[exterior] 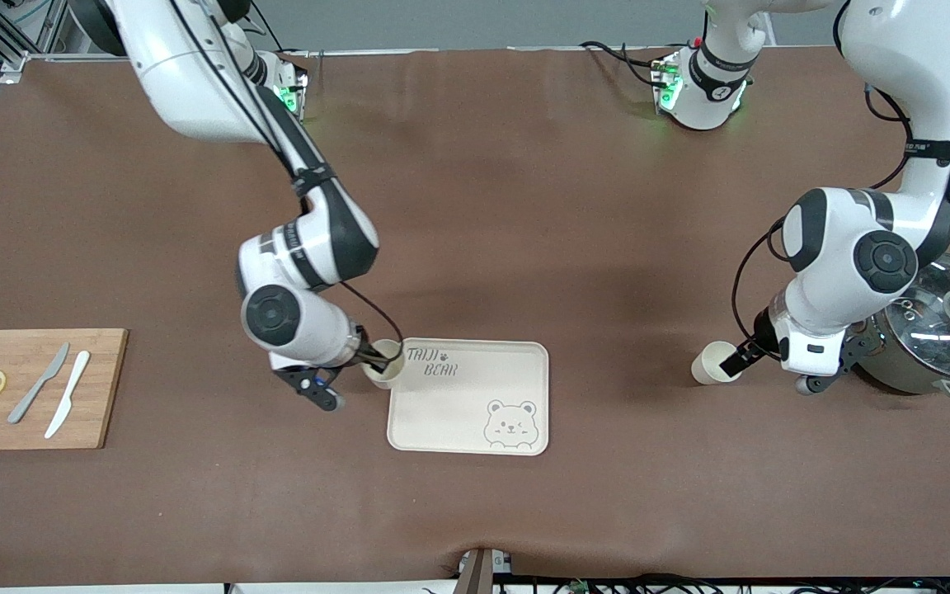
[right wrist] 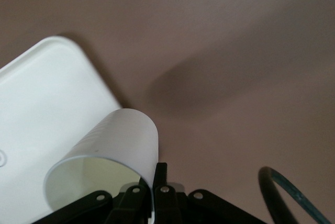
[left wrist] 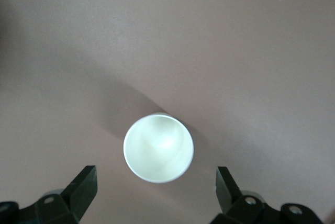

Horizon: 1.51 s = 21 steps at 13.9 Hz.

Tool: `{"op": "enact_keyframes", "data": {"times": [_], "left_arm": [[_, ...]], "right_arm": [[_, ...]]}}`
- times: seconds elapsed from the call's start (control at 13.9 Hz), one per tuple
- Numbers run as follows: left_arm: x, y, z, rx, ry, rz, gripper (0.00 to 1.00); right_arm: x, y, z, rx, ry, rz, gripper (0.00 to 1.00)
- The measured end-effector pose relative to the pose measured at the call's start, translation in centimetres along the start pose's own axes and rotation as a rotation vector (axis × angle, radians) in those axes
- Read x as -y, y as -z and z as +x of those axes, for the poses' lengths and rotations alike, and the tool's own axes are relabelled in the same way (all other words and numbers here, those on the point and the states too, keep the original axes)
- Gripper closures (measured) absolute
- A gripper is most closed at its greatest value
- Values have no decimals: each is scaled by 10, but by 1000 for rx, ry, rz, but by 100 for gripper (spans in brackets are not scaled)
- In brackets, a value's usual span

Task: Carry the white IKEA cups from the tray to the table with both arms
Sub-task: 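Carry the cups off the tray and set them on the table, then open both grippers and draw them back from the cups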

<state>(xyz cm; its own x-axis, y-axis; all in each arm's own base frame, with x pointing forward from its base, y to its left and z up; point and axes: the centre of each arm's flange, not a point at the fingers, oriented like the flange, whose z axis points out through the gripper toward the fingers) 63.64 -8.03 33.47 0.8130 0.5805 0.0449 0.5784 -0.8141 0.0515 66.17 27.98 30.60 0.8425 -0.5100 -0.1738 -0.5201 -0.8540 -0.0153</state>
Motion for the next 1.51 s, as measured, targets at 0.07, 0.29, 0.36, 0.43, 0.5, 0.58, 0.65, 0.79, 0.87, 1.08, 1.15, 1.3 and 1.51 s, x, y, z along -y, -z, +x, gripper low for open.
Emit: {"op": "enact_keyframes", "data": {"times": [0.07, 0.29, 0.36, 0.43, 0.5, 0.58, 0.65, 0.79, 0.87, 1.08, 1.15, 1.3, 1.51], "left_arm": [[-5, 9, 0, 1, -14, 7, 0], [-16, 31, 4, -10, -79, 33, 0], [-18, 38, 5, -12, -97, 34, 0], [-21, 44, 6, -15, -119, 33, 0], [-23, 51, 7, -16, -146, 33, 0], [-25, 58, 8, -16, -177, 34, 0], [-25, 65, 8, -17, -208, 34, 0], [-22, 80, 10, -23, -274, 34, 0], [-18, 88, 12, -27, -310, 34, 0], [-1, 113, 23, -46, -387, 32, 0], [7, 122, 28, -52, -405, 32, 0], [19, 143, 35, -49, -429, 40, 0], [30, 186, 42, -52, -421, 44, 0]], "right_arm": [[-22, 13, 17, 13, 36, -5, 97], [-102, 31, 53, 52, 185, -14, 97], [-130, 34, 61, 64, 235, -19, 97], [-160, 36, 69, 71, 289, -31, 97], [-188, 37, 76, 76, 334, -52, 97], [-215, 35, 82, 84, 373, -67, 97], [-242, 33, 91, 91, 413, -69, 97], [-287, 29, 109, 93, 467, -60, 97], [-306, 26, 118, 78, 484, -65, 97], [-351, -3, 133, 20, 548, -70, 97], [-365, -12, 137, 11, 569, -67, 97], [-387, -26, 146, 3, 595, -61, 97], [-398, -39, 151, 20, 603, -59, 97]]}}
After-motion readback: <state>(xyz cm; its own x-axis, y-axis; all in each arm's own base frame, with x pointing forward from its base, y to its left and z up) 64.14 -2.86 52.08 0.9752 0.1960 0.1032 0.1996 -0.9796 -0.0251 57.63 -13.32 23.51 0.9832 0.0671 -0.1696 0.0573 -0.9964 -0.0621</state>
